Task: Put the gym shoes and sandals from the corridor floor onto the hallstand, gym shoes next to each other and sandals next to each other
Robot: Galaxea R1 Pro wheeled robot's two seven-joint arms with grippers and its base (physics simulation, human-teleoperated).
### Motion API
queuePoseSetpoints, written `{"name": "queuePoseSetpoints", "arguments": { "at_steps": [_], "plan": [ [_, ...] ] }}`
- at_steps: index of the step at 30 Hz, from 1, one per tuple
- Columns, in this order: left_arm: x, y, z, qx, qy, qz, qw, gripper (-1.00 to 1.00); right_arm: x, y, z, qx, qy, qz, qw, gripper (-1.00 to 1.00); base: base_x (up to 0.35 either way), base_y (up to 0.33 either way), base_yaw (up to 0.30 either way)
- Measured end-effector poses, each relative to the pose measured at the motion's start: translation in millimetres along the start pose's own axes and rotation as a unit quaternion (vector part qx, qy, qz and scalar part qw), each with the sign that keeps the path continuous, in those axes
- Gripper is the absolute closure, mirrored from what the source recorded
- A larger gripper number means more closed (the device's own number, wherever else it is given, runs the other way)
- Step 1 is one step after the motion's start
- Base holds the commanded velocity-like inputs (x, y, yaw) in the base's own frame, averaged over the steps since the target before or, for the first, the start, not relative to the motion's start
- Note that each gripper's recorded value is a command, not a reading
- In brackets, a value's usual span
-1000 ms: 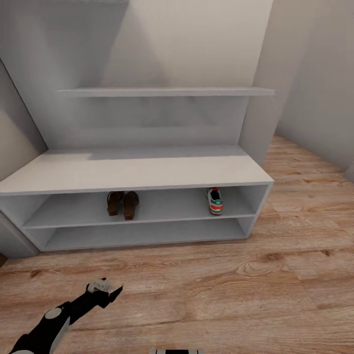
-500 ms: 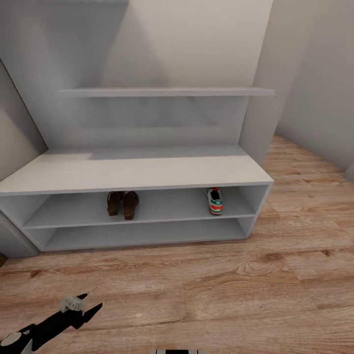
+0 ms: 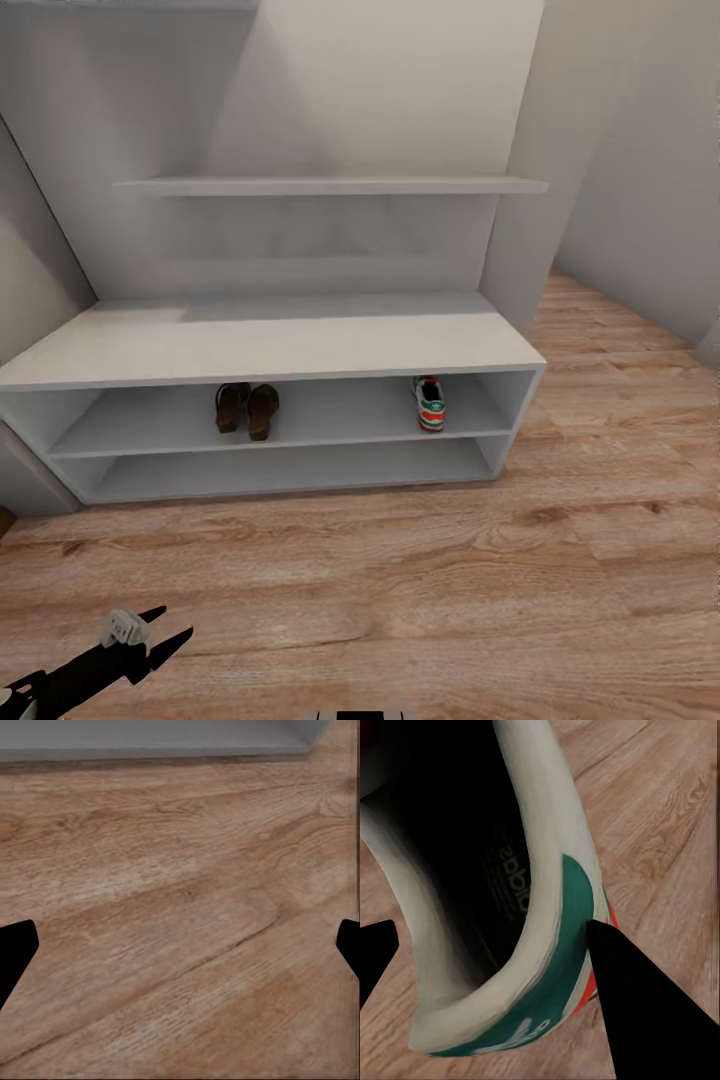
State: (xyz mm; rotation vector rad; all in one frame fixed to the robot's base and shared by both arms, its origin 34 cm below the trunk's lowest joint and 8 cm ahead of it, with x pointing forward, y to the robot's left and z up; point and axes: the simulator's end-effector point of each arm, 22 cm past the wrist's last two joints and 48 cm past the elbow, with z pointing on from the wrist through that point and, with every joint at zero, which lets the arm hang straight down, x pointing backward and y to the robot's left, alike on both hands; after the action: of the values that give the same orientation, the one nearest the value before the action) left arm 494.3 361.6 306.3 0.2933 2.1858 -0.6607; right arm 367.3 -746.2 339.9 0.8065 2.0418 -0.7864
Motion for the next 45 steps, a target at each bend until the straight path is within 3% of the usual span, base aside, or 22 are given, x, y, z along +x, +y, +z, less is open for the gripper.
{"name": "queuePoseSetpoints", "arguments": {
  "at_steps": [4, 6, 28, 30, 32, 34, 35, 37, 38, 39, 41, 42, 43, 44, 45],
  "plan": [
    [-3, 3, -1.3, -0.004, -0.006, -0.003, 1.0, -1.0, 1, 1, -0.2, 0.0, 0.001, 0.0, 1.0, 1.0, -0.287, -0.093, 0.0],
    [-14, 15, -8.0, -0.024, -0.03, -0.014, 0.9992, -1.0, 1, 1, -0.2, -0.001, 0.001, 0.0, 1.0, 1.0, -0.315, -0.003, 0.0],
    [-14, 15, -7.8, -0.024, -0.03, -0.012, 0.9992, -1.0, 7, 15, -2.7, -0.011, 0.003, 0.003, 0.9999, 1.0, -0.154, 0.0, 0.0],
    [-14, 15, -7.9, -0.024, -0.029, -0.012, 0.9992, -1.0, 21, 39, -8.4, -0.041, 0.013, -0.033, 0.9986, 1.0, -0.006, 0.0, 0.0],
    [-13, 15, -7.9, -0.024, -0.029, -0.011, 0.9992, -1.0, 31, 56, -13.1, -0.057, 0.018, -0.044, 0.9973, 1.0, -0.003, 0.0, 0.0],
    [-13, 14, -7.7, -0.023, -0.027, -0.011, 0.9993, -1.0, 42, 86, -20.9, -0.086, 0.021, -0.057, 0.9945, 1.0, -0.001, 0.0, 0.0],
    [-12, 14, -7.1, -0.022, -0.026, -0.011, 0.9994, -1.0, 47, 121, -29.4, -0.116, 0.017, -0.062, 0.9912, 1.0, 0.0, 0.0, 0.0],
    [-11, 13, -6.7, -0.022, -0.024, -0.011, 0.9994, -1.0, 55, 170, -45.0, -0.164, 0.012, -0.081, 0.983, 1.0, 0.0, 0.0, 0.0],
    [-10, 13, -6.6, -0.021, -0.024, -0.011, 0.9994, -1.0, 60, 203, -57.9, -0.2, 0.006, -0.101, 0.9746, 1.0, 0.0, 0.0, 0.0],
    [-10, 12, -6.5, -0.021, -0.023, -0.011, 0.9994, -1.0, 61, 216, -63.5, -0.211, 0.003, -0.103, 0.9721, 1.0, 0.0, 0.0, 0.0],
    [-10, 13, -6.8, -0.021, -0.022, -0.011, 0.9995, -1.0, 72, 274, -93.8, -0.27, -0.004, -0.131, 0.954, 1.0, 0.0, 0.0, 0.0],
    [-10, 13, -6.9, -0.021, -0.022, -0.011, 0.9995, -1.0, 75, 286, -100.8, -0.279, -0.002, -0.132, 0.9512, 1.0, 0.0, 0.0, 0.0],
    [-9, 13, -7.2, -0.021, -0.022, -0.011, 0.9995, -1.0, 91, 317, -118.0, -0.304, 0.036, -0.159, 0.9385, 1.0, 0.0, 0.0, 0.0],
    [-9, 13, -7.4, -0.021, -0.021, -0.011, 0.9995, -1.0, 122, 371, -164.1, -0.347, 0.079, -0.167, 0.9195, 1.0, 0.0, 0.0, 0.0],
    [-9, 13, -7.4, -0.021, -0.021, -0.011, 0.9995, -1.0, 134, 398, -189.4, -0.367, 0.096, -0.166, 0.9103, 1.0, 0.0, 0.0, 0.0]
  ]
}}
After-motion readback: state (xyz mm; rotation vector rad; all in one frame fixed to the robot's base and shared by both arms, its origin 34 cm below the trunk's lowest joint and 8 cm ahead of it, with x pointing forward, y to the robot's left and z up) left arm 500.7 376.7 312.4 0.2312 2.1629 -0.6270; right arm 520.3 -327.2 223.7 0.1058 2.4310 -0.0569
